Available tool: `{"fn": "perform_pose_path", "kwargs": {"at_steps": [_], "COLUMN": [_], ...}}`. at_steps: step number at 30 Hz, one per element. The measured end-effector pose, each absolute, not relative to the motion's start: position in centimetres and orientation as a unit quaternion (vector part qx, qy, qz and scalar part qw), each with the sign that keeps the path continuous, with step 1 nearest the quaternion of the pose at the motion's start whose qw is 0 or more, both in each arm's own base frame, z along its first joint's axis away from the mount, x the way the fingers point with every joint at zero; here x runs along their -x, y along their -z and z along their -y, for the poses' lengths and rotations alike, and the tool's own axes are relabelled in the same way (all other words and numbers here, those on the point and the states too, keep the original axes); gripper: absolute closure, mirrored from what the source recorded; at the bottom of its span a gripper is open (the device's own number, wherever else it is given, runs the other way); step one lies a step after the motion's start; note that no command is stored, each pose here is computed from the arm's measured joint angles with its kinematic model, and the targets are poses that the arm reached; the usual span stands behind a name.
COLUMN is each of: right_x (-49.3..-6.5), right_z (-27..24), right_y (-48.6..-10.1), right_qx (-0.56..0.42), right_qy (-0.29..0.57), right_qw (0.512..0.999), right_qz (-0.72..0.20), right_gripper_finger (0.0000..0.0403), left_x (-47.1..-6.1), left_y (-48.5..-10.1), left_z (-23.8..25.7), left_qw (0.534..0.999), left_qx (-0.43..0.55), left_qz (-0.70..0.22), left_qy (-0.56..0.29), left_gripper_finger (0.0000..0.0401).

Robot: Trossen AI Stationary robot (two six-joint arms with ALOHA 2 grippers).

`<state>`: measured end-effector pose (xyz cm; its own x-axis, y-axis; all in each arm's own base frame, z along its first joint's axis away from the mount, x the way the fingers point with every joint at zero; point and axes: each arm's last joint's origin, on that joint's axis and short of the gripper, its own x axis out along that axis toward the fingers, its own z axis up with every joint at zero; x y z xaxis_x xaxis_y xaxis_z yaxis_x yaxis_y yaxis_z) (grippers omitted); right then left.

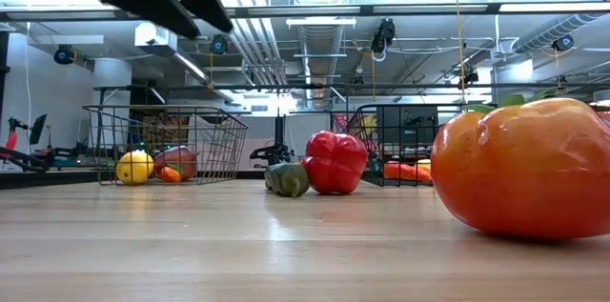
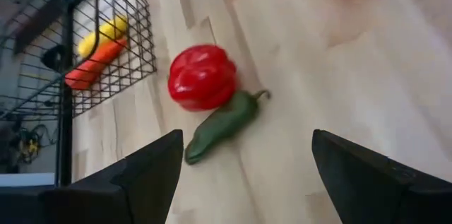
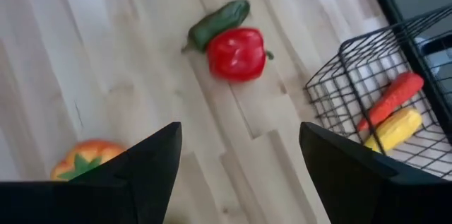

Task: Sort produce into baskets
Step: Put the green chili pepper into the right black wire basket

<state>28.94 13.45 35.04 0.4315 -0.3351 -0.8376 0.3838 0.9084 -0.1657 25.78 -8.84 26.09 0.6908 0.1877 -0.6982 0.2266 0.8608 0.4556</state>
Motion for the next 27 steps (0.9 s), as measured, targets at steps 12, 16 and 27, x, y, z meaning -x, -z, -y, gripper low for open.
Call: {"fn": "perform_pose_path", "kwargs": {"at_steps": [12,16,27], "right_x": [-28.1,-28.1,-27.8], "right_z": [-12.6,-12.3,-11.8], "right_y": [-35.0,-34.7,-35.3], "right_qx": [-0.018,-0.014,-0.020], "right_qy": [0.231,0.234,0.233], "right_qw": [0.856,0.852,0.855], "right_qz": [-0.462,-0.469,-0.463], "right_gripper_finger": [0.0116,0.0113,0.0110], "left_x": [-30.3,-31.7,-33.8], "left_y": [-22.2,-20.2,-14.8], "left_z": [2.4,1.0,-1.1], "left_qw": [0.840,0.833,0.811], "left_qx": [-0.305,-0.303,-0.288], "left_qz": [-0.443,-0.453,-0.500], "left_qy": [0.073,0.091,0.098], "left_gripper_finger": [0.0106,0.0106,0.0107]}}
